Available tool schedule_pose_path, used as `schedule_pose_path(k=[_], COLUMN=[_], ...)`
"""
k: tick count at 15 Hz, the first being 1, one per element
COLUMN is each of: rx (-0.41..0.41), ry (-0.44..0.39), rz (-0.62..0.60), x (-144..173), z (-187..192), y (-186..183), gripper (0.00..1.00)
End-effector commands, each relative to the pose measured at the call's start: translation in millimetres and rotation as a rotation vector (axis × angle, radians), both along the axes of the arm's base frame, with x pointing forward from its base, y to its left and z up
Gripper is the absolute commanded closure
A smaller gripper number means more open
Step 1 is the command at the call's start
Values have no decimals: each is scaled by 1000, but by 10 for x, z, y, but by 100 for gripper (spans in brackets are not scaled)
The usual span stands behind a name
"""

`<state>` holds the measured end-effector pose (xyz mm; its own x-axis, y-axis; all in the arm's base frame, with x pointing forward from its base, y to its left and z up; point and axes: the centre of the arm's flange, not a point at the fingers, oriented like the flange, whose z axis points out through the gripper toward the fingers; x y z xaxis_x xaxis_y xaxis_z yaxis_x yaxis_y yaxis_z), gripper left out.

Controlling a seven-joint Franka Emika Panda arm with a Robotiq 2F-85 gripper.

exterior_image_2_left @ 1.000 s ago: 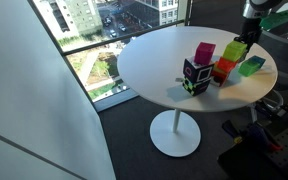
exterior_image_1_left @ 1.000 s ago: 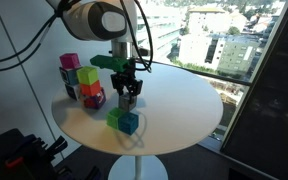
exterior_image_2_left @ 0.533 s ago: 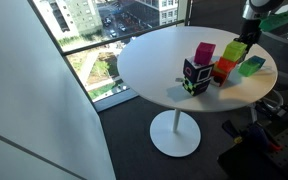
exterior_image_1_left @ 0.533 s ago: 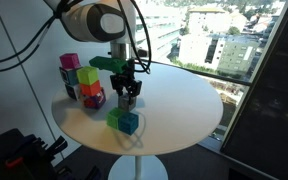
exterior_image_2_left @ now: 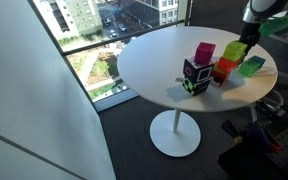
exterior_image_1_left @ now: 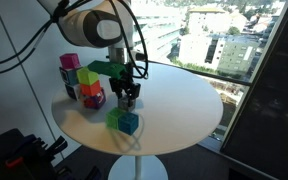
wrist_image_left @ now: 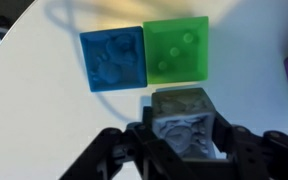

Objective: Remove the gray block from the green block top and put it on the table behind the green block

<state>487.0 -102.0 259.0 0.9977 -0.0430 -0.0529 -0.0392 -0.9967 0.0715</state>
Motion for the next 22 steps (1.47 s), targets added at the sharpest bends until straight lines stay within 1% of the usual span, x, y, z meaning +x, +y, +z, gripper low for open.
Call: schedule_pose_path(k=[1, 11, 22], rx=[15, 11, 8], ry=[-24, -13, -24], rz=[-15, -3, -12], x=[-88, -178, -224], z=[18, -74, -97], y=[34, 4, -84], gripper=[69, 69, 69])
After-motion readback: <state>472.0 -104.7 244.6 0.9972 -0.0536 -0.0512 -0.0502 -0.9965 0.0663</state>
